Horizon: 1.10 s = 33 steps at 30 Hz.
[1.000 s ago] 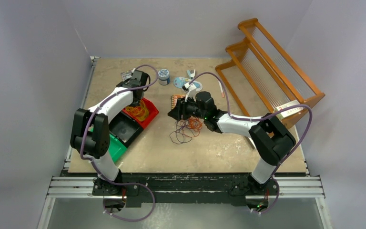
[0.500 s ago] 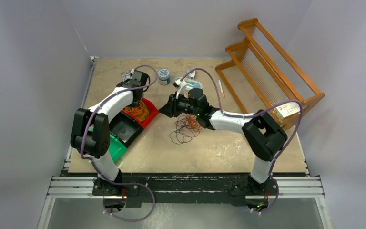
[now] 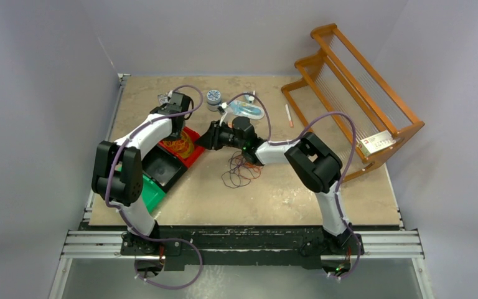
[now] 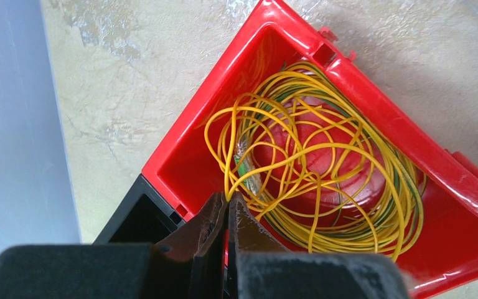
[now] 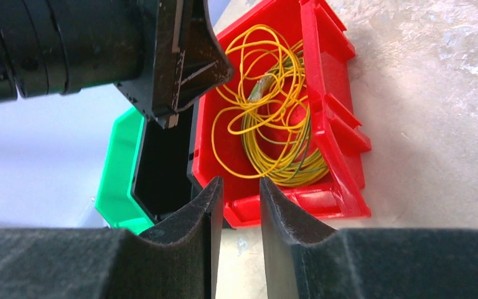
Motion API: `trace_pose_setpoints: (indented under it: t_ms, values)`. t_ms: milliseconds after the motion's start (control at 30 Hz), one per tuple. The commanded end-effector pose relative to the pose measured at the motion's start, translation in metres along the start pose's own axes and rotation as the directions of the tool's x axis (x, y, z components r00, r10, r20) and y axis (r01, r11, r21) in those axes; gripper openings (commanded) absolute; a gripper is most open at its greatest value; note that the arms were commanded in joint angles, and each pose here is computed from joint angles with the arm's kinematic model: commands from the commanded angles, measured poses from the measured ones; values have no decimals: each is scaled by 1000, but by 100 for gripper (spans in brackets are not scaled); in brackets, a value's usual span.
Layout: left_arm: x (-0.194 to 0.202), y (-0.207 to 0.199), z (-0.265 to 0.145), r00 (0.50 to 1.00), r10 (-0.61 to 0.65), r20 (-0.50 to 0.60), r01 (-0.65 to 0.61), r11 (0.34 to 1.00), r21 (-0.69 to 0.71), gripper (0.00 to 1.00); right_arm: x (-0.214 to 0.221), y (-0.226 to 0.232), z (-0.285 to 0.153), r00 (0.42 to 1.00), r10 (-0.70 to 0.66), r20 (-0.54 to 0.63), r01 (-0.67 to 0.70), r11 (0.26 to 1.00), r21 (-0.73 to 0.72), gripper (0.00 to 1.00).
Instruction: Untangle the cables
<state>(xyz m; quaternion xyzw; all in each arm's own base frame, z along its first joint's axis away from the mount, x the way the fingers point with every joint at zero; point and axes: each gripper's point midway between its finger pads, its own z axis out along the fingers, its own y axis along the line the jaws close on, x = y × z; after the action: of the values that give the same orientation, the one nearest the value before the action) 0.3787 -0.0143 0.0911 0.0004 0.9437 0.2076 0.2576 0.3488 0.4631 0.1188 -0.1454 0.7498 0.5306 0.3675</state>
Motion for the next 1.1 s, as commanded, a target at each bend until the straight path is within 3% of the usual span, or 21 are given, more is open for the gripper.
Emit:
trace_pose_setpoints:
  t_ms: [0, 367, 767, 1067]
  values:
    - [-8, 7, -4, 998, -50, 35, 50, 999, -2, 0, -47, 30, 13, 989, 55, 137, -43, 995, -89, 31]
    - [-9, 6, -5, 998, -57, 41, 56, 998, 18, 0, -42, 22, 42, 989, 85, 118, -77, 994, -76, 33]
    - [-8, 10, -4, 997, -60, 38, 60, 998, 2, 0, -25, 10, 65, 994, 80, 80, -76, 996, -49, 20]
    - [-6, 14, -2, 997, -66, 30, 67, 998, -18, 0, 4, 5, 78, 997, 65, 32, -64, 998, -31, 18]
